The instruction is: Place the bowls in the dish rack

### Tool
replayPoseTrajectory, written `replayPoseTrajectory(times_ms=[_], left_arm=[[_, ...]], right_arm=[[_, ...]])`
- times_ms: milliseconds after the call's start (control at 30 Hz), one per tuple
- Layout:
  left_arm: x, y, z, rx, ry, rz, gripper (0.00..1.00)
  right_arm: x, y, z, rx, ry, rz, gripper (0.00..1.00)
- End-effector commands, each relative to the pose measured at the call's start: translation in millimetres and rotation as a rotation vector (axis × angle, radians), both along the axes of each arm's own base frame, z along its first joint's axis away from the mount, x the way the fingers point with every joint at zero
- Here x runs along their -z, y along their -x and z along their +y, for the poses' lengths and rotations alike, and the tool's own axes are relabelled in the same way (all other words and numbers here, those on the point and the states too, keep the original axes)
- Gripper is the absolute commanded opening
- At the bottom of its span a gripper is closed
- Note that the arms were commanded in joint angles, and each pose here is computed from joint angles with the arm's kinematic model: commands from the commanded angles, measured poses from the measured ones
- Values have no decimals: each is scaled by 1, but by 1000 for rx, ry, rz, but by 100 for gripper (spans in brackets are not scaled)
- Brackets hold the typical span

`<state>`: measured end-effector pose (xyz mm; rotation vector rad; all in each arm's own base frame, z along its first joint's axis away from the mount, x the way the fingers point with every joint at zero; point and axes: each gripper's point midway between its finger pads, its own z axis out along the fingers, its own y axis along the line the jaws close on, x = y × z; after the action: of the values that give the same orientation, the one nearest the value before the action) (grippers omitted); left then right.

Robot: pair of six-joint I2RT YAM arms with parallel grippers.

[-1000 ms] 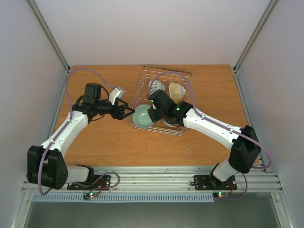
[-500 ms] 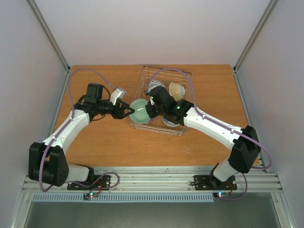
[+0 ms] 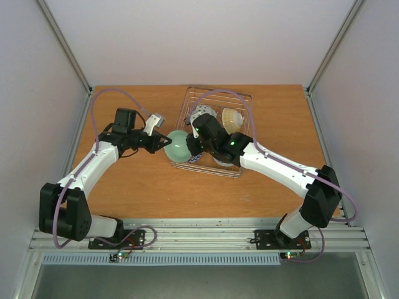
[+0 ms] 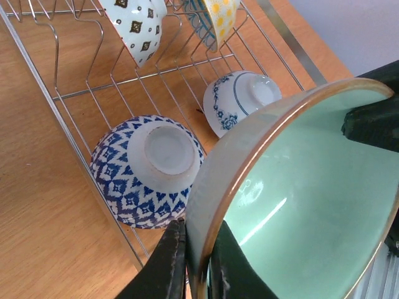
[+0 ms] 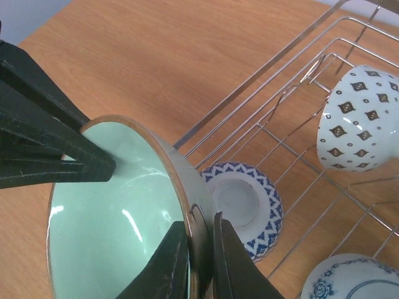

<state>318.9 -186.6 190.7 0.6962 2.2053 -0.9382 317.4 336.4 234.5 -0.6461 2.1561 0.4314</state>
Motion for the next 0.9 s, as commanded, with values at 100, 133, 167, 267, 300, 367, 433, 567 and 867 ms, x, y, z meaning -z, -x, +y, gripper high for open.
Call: replayPoseTrajectory(times_ms=[100,133,167,267,300,367,433,567,867], left_arm=[[-26,16,-20,167,89,-86,1],[-27,17,-20,174,96,-86,0],[-28,19,-21,183,105,-86,0],[-33,23,-22,211,149,-79,1],[-35,24,-22,220,167,-74,0],[-39,27,-23,242,203,-66,0],[-42,28,-22,255,231,-62,0],[-48,30,-20,274,283,-60,0],[-53,33,-18,274,294,-99,1]], right_arm=[[-39,1,-5,-19,-105,-83,32],[-40,4,-6,-24,-118,-81,41],[-44,9,-7,-36,-146,-74,49],[-46,24,-4,-109,-215,-20,63],[-46,27,-4,-123,-233,-3,64],[-44,34,-3,-155,-266,35,68],[-42,40,-3,-185,-299,75,72],[-39,63,6,-300,-400,178,79],[-32,85,-1,-311,-490,277,94]])
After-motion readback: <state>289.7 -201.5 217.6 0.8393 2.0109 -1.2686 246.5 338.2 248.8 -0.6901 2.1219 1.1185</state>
